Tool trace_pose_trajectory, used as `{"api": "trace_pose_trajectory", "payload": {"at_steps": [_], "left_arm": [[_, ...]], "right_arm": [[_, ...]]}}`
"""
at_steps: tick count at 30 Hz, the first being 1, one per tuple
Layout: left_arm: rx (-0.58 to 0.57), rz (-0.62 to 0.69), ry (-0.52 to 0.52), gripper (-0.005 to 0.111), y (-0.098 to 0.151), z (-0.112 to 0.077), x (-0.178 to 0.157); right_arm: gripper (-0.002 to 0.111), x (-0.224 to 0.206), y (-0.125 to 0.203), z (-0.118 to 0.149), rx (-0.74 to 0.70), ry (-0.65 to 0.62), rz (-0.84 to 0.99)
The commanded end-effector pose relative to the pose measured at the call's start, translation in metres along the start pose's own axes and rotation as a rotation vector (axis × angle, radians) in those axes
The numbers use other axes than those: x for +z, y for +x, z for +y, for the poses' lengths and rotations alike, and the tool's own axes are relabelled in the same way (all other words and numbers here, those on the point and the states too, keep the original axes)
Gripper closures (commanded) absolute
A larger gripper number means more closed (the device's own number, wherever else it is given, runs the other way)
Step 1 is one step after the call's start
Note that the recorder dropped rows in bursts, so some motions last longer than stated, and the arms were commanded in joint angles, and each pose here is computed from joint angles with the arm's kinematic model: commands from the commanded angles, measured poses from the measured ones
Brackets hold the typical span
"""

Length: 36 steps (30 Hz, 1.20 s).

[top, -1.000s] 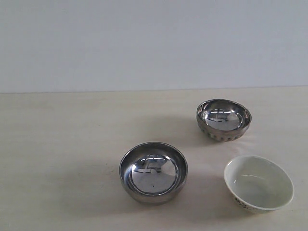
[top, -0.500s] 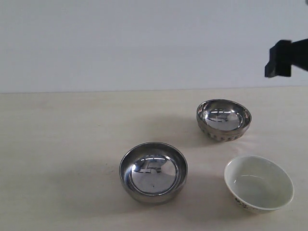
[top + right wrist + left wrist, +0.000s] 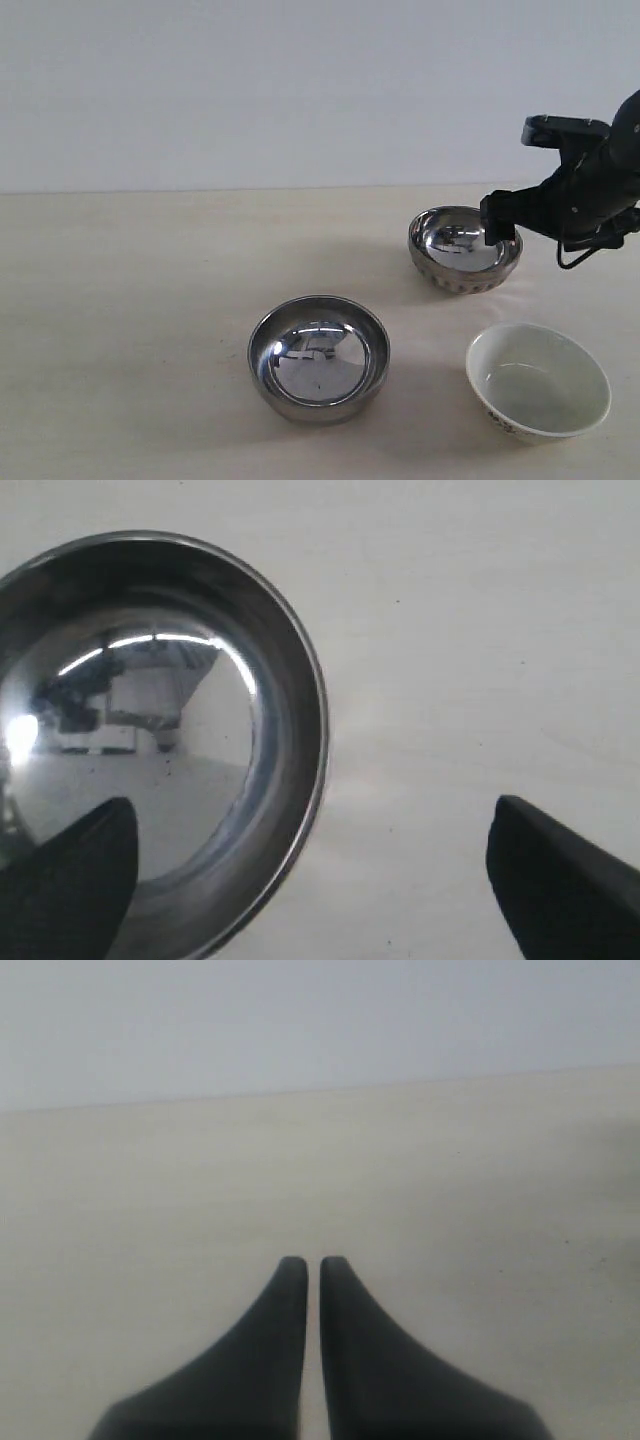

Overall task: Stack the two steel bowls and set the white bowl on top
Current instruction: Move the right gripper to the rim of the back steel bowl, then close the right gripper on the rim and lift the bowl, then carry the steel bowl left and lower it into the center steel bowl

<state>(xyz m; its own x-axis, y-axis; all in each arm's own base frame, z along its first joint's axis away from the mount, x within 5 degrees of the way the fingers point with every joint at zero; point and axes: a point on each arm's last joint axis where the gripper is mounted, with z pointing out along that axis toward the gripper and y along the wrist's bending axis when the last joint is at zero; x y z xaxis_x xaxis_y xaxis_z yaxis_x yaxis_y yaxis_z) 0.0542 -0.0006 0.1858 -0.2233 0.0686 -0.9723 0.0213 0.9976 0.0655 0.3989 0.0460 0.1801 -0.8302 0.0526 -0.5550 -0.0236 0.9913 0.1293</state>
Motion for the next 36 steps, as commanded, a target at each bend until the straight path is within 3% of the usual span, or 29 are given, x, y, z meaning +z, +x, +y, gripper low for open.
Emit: {"api": "trace_pose_trajectory", "payload": {"at_steps": [1,4,9,11,13,14,19,26,30,36], "left_arm": [[-0.007,0.003,-0.001,0.103,0.001,0.000,0.000],[-0.007,0.003,-0.001,0.103,0.001,0.000,0.000],[-0.007,0.003,-0.001,0.103,0.001,0.000,0.000],[-0.007,0.003,-0.001,0.103,0.001,0.000,0.000],[-0.007,0.003,-0.001,0.103,0.001,0.000,0.000],[-0.007,0.003,-0.001,0.103,0.001,0.000,0.000],[-0.007,0.003,-0.001,0.103,0.001,0.000,0.000],[-0.007,0.003,-0.001,0.103,0.001,0.000,0.000],[-0.007,0.003,-0.001,0.103,0.001,0.000,0.000],[-0.007,0.003,-0.001,0.103,0.001,0.000,0.000]], "right_arm": [[0.024,0.026,0.000,0.001,-0.040,0.005,-0.064],[0.030,0.038,0.002,0.009,-0.060,-0.002,-0.096],[0.059,0.057,0.008,0.026,-0.081,-0.022,-0.094],[0.076,0.057,0.008,0.026,-0.080,-0.022,-0.094],[0.102,0.057,0.009,0.026,-0.094,-0.021,-0.089],[0.108,0.057,0.009,0.026,-0.092,-0.021,-0.089],[0.108,0.037,-0.002,0.029,-0.092,-0.030,-0.129],[0.108,-0.033,-0.023,0.044,-0.112,-0.077,-0.186],[0.108,-0.073,-0.015,0.077,-0.184,-0.180,-0.139],[0.108,-0.085,0.010,0.124,-0.310,-0.363,-0.011]]}}
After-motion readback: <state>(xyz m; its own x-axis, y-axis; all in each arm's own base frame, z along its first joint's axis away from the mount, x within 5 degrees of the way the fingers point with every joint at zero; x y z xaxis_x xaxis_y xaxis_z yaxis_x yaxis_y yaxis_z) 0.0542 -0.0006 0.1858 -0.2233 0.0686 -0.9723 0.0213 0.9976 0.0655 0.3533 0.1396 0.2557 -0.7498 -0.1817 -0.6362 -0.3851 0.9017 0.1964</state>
